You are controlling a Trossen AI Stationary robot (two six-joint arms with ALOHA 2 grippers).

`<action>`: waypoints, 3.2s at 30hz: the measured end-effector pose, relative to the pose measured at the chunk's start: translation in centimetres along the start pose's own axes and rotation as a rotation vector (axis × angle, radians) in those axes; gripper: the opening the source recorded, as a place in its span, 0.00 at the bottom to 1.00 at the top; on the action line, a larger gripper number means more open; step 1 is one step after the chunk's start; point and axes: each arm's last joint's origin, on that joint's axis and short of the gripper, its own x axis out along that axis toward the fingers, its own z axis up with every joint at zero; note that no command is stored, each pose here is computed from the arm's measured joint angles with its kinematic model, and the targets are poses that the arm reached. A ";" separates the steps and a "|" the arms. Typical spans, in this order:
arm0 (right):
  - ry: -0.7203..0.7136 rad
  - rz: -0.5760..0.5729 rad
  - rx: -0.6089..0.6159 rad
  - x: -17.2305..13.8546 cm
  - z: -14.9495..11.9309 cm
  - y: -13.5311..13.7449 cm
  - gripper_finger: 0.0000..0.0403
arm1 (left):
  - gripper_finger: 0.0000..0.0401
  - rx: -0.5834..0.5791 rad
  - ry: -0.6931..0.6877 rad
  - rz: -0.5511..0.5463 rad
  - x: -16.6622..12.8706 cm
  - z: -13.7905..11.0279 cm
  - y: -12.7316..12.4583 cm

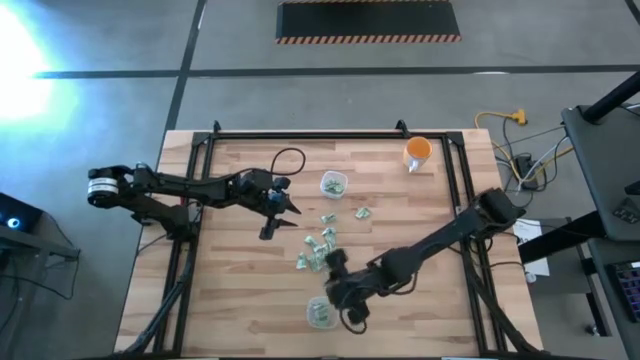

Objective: Pick and place items into bin
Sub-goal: Put the stevia packet into the bottom transparent bin

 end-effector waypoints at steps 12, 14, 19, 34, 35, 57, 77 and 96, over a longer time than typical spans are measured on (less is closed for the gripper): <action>0.248 -0.254 0.142 1.1 -5.1 -2.7 0.29 | 0.42 0.000 0.000 0.000 0.0 0.0 0.0; 0.208 -0.197 0.155 1.7 -5.3 -3.3 0.28 | 0.42 0.000 0.000 0.000 0.0 0.0 0.0; 0.152 -0.105 0.181 2.7 -6.2 -4.6 0.28 | 0.42 0.000 0.000 0.001 0.0 0.0 0.0; 0.128 -0.037 0.312 4.1 -9.1 -6.4 0.50 | 0.42 0.000 0.000 0.000 0.0 0.0 0.0; 0.127 -0.033 0.315 4.1 -9.1 -6.4 0.51 | 0.42 0.000 0.000 0.000 0.0 0.0 0.0; 0.018 -0.032 0.315 4.4 -9.1 -6.2 0.49 | 0.42 0.000 0.000 0.000 0.0 0.0 0.0; 0.080 -0.005 0.277 6.6 -9.5 -5.8 0.48 | 0.42 -0.001 0.003 0.000 0.0 -0.1 0.0; 0.122 -0.012 0.244 5.5 -9.2 -6.0 0.18 | 0.42 -0.002 0.004 0.000 0.0 -0.1 0.0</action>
